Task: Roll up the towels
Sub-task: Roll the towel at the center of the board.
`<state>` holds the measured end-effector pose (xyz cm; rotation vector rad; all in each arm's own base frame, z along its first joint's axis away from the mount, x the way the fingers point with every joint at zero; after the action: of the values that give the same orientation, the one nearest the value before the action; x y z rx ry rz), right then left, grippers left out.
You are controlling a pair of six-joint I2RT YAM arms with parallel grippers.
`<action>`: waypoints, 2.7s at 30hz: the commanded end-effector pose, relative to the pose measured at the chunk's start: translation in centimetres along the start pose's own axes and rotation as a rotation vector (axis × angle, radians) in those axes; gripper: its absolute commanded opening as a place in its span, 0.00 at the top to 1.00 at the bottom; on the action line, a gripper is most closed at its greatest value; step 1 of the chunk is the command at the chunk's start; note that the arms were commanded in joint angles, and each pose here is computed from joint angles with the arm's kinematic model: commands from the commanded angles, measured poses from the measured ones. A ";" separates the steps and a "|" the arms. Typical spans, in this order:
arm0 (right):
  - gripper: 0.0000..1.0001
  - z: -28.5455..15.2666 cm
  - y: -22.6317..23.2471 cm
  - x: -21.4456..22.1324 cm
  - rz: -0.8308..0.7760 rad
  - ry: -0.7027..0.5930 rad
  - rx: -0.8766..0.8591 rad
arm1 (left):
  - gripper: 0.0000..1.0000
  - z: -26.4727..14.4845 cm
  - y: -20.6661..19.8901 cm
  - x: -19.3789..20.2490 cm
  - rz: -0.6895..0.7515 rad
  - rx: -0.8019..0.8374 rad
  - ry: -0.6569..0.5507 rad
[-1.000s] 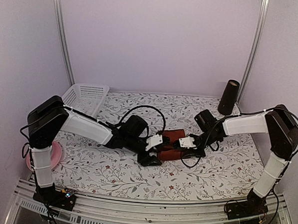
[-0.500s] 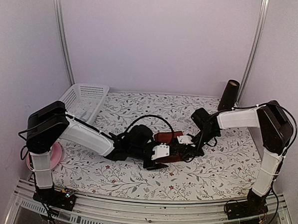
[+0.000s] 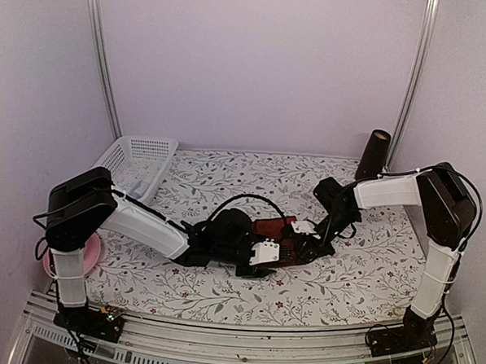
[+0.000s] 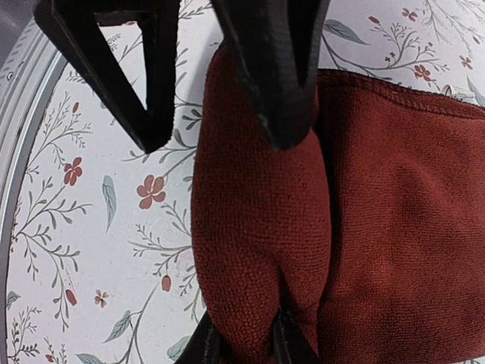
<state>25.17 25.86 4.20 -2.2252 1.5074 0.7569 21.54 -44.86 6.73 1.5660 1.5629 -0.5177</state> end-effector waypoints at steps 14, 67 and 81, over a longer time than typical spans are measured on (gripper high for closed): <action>0.75 1.2 2.5 2.8 0.109 0.085 -0.108 | 0.84 1.5 -0.4 3.3 -0.062 0.007 0.106; 0.20 -2.3 0.3 -0.9 -0.262 0.055 0.409 | 1.00 2.0 5.3 8.1 -0.952 0.279 0.175; 0.19 -3.9 1.1 -3.5 -0.335 -0.039 0.459 | 1.00 2.3 5.5 9.7 -1.018 0.273 0.212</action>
<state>25.05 25.22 7.48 -2.0558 1.1891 0.2706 28.06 -42.83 4.12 1.0134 2.2912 -1.2992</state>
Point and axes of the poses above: each gripper's point midway between its finger pads, its own z axis out along the fingers, its own y axis along the line the jaws close on, x = y × z, the point moved 2 cm from there along -z, back along the fingers, and after that the axes turned 12 degrees about -z, right-handed, at the moved point
